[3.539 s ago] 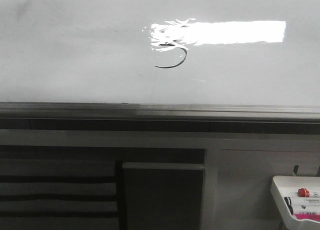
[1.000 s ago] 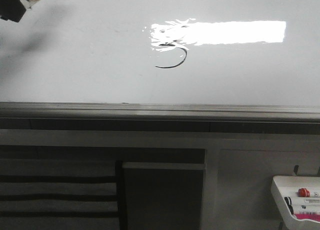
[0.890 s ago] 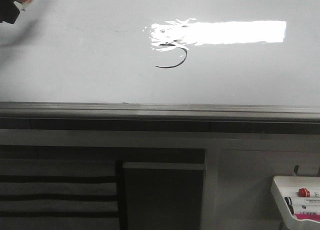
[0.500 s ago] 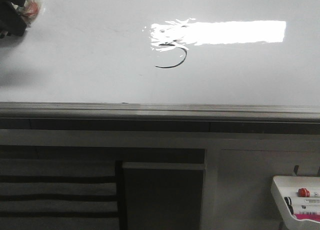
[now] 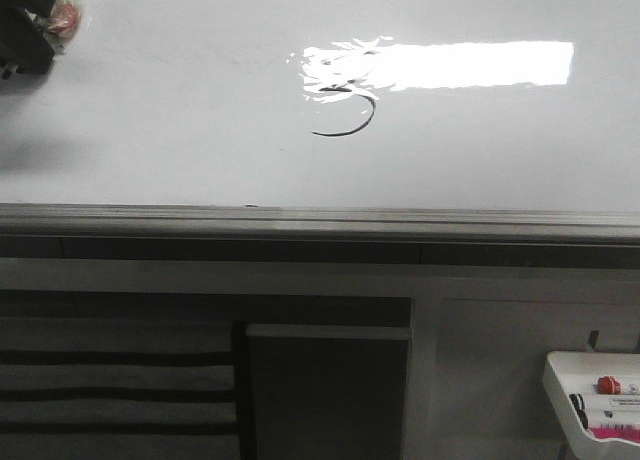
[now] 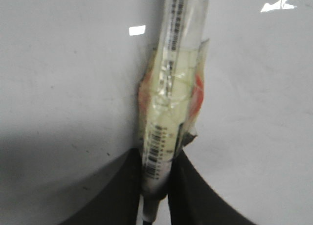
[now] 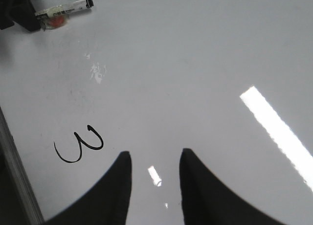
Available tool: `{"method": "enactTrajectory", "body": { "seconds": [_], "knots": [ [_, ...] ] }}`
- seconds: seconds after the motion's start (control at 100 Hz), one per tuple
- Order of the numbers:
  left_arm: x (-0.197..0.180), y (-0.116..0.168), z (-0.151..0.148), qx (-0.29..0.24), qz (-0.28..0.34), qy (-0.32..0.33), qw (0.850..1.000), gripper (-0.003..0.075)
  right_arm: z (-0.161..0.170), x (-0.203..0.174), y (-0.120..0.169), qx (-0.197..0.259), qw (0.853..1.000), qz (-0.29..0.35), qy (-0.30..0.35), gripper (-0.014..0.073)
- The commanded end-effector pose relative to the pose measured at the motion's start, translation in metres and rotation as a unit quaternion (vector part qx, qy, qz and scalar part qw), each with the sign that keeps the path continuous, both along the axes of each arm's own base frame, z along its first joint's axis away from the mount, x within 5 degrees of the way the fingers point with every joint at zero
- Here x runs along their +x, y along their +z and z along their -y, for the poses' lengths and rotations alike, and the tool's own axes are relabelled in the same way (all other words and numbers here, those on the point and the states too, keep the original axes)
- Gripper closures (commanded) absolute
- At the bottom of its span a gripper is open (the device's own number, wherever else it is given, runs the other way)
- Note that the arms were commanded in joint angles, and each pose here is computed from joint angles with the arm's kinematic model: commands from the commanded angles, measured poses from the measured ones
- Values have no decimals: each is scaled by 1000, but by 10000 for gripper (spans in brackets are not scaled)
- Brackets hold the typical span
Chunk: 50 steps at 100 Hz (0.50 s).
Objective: Write number 3 on whiteboard
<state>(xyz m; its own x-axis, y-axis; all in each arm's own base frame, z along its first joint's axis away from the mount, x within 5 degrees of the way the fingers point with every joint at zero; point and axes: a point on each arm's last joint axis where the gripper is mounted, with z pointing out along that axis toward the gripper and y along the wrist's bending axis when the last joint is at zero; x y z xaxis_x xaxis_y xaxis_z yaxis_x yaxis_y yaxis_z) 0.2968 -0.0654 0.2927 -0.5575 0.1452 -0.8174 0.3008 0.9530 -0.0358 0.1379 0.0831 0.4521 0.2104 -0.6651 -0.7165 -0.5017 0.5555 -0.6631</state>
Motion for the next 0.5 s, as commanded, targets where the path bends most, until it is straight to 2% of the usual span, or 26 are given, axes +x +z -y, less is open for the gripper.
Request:
{"method": "enactTrajectory", "body": {
  "seconds": [0.0,0.2,0.27,0.39,0.49],
  "knots": [
    [2,21,-3,-11,54,17,998,737,3,-2,16,27,999,44,-3,395],
    [1,19,-3,8,48,6,999,734,3,-2,16,27,999,44,-3,396],
    [1,19,-3,10,46,4,999,711,3,-2,16,28,999,47,-3,396],
    [1,19,-3,11,45,3,999,610,3,-2,17,30,998,50,-3,396],
    [0,18,-2,14,43,1,999,489,3,-2,17,31,998,51,-3,396]
  ]
}}
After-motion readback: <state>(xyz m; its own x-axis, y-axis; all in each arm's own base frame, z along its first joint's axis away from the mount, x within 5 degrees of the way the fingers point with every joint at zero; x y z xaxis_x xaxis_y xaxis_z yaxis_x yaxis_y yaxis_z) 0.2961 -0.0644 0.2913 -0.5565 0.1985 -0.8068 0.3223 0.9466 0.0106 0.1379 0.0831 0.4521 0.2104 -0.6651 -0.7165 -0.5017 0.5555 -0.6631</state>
